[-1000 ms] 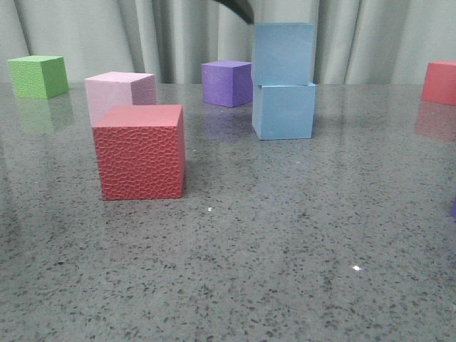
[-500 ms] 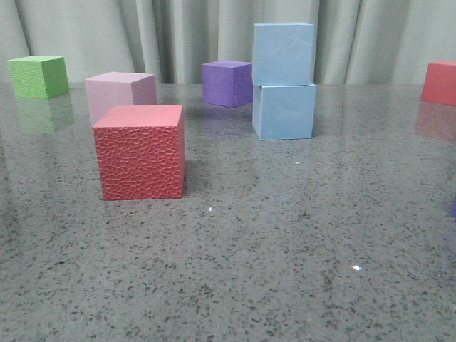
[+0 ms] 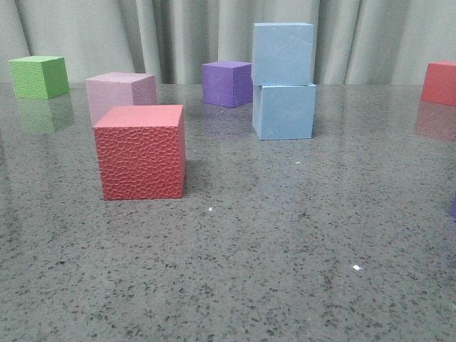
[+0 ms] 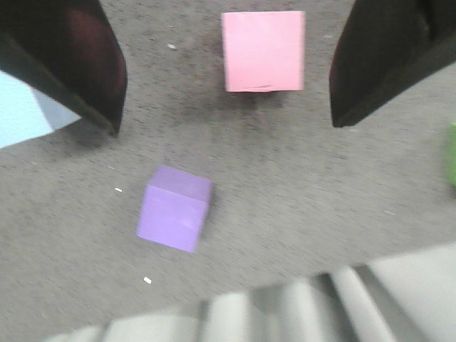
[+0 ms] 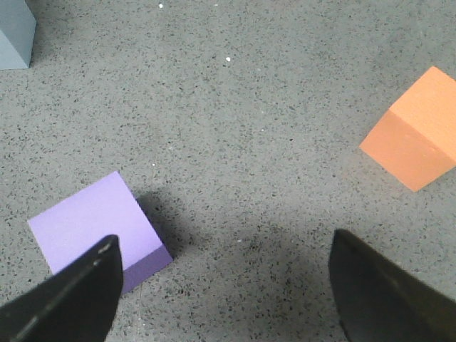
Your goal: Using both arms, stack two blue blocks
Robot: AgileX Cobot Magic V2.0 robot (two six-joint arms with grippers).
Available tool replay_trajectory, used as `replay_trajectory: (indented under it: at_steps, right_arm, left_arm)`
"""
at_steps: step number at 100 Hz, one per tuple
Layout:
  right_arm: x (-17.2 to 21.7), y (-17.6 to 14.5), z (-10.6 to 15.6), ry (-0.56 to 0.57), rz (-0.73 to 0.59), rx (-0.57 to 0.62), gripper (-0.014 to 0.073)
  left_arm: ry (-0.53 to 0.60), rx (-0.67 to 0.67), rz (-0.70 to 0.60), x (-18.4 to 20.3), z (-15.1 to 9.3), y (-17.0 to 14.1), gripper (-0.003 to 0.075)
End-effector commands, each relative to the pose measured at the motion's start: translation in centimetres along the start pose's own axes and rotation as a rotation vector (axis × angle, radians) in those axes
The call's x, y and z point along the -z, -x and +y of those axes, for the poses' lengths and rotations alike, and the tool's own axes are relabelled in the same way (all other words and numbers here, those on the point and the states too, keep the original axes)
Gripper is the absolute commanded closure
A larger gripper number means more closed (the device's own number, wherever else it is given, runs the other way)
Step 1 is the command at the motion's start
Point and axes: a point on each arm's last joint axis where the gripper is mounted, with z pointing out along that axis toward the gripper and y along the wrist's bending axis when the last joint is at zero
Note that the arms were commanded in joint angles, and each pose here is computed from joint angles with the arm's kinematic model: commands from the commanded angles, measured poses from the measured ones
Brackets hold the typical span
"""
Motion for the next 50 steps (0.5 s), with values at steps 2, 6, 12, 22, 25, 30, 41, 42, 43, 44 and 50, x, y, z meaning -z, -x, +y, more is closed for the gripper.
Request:
replay_trajectory:
  at_steps: [2,6,12,22,25,30,41,42,43,44,50]
  right_arm:
    - [0.6,1.0,-0.1,-0.009,-0.091,0.021,0.0003]
    - [0.6,1.0,-0.1,-0.009,-0.091,0.021,0.0003]
    - [0.6,1.0,-0.2,-0.01,-0.091,0.021,0.0003]
    - [0.6,1.0,-0.2,-0.01,-0.091,0.021,0.0003]
    - [0.6,1.0,-0.2,-0.01,-0.091,0.021,0.0003]
    - [0.6,1.0,-0.2,-0.01,-0.091,0.021,0.0003]
    - [0.6,1.0,-0.2,-0.01,-0.091,0.021,0.0003]
    - [0.6,1.0,-0.2,-0.01,-0.091,0.021,0.0003]
    - [0.6,1.0,-0.2,-0.01,-0.091,0.021,0.0003]
    - [0.6,1.0,-0.2,-0.01,-0.091,0.021,0.0003]
    - [0.6,1.0,-0.2,-0.01,-0.091,0.021,0.0003]
  left_arm:
    - [0.039,-0.016,-0.133,6.0,1.1,0.7,0.0164]
    - [0.039,-0.028,-0.146,6.8,1.1,0.7,0.0164]
    - [0.038,-0.04,-0.168,8.2,1.3,0.6,0.0164]
    - [0.05,-0.047,-0.193,10.4,1.7,0.0,0.0164]
    - [0.057,-0.051,-0.195,10.8,1.8,-0.3,0.0164]
    - [0.073,-0.053,-0.194,11.6,2.2,-0.8,0.0164]
    - [0.106,-0.051,-0.193,12.6,3.4,-2.4,0.0164]
    - [0.108,-0.051,-0.193,12.6,3.5,-2.5,0.0164]
    - [0.11,-0.05,-0.194,12.7,3.6,-2.7,0.0164]
    - [0.112,-0.049,-0.195,12.8,3.7,-2.8,0.0164]
    - [0.133,-0.038,-0.202,13.3,4.6,-4.0,0.0164]
